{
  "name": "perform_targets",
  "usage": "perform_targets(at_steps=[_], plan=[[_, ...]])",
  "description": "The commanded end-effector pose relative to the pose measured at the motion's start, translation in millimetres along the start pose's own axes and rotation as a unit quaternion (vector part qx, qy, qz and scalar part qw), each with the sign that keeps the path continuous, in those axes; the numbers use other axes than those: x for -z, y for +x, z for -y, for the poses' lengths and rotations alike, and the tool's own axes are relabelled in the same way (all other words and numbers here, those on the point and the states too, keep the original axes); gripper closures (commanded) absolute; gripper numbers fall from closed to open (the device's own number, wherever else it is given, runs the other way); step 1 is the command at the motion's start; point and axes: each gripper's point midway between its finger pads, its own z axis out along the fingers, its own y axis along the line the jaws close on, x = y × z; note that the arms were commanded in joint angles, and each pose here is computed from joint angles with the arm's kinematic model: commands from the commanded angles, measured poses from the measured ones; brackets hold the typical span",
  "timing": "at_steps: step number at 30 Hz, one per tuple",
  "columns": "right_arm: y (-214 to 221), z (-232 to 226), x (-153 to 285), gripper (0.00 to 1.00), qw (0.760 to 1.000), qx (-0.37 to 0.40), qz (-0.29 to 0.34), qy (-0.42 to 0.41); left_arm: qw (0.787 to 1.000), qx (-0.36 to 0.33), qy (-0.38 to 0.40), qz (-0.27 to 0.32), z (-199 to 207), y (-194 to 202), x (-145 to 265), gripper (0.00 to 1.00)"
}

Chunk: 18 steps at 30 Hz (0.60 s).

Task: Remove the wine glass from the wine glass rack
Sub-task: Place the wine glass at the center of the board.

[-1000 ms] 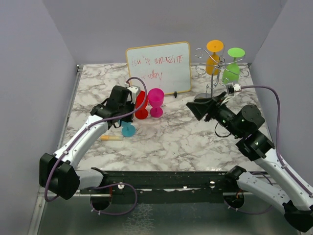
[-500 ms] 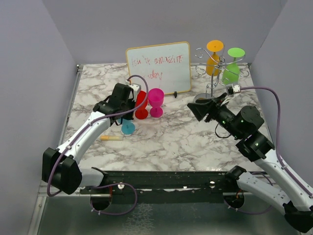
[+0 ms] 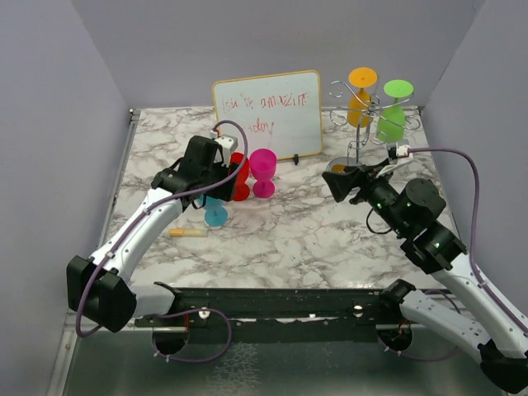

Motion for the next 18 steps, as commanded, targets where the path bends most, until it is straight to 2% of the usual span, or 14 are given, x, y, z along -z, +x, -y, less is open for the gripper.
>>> perform_targets(at_steps=[1,5,7,9,11,15,18], plan=[[-28,23,16,0.24,0.996,0.008,0.037,0.077,0.998,0.001,0.039,0.048,17,-25,33,0.37],[-51,26,35,0.21,0.991,-0.005,0.104,0.083,0.996,0.003,0.04,0.082,18,-42,51,0.31],[-51,52,41,0.21,0.981,-0.039,0.094,0.167,0.995,0.01,0.02,0.1,12,-49,57,0.31],[-37,83,51,0.21,0.959,-0.047,0.056,0.274,0.993,0.013,0.004,0.115,6,-53,62,0.3],[-34,104,66,0.2,0.935,-0.061,0.05,0.346,0.991,0.019,0.001,0.129,5,-58,69,0.28],[-59,107,88,0.2,0.925,-0.07,0.111,0.355,0.988,0.026,0.008,0.154,8,-65,80,0.24],[-79,105,95,0.2,0.925,-0.037,0.113,0.36,0.986,0.028,0.019,0.162,12,-67,83,0.22]])
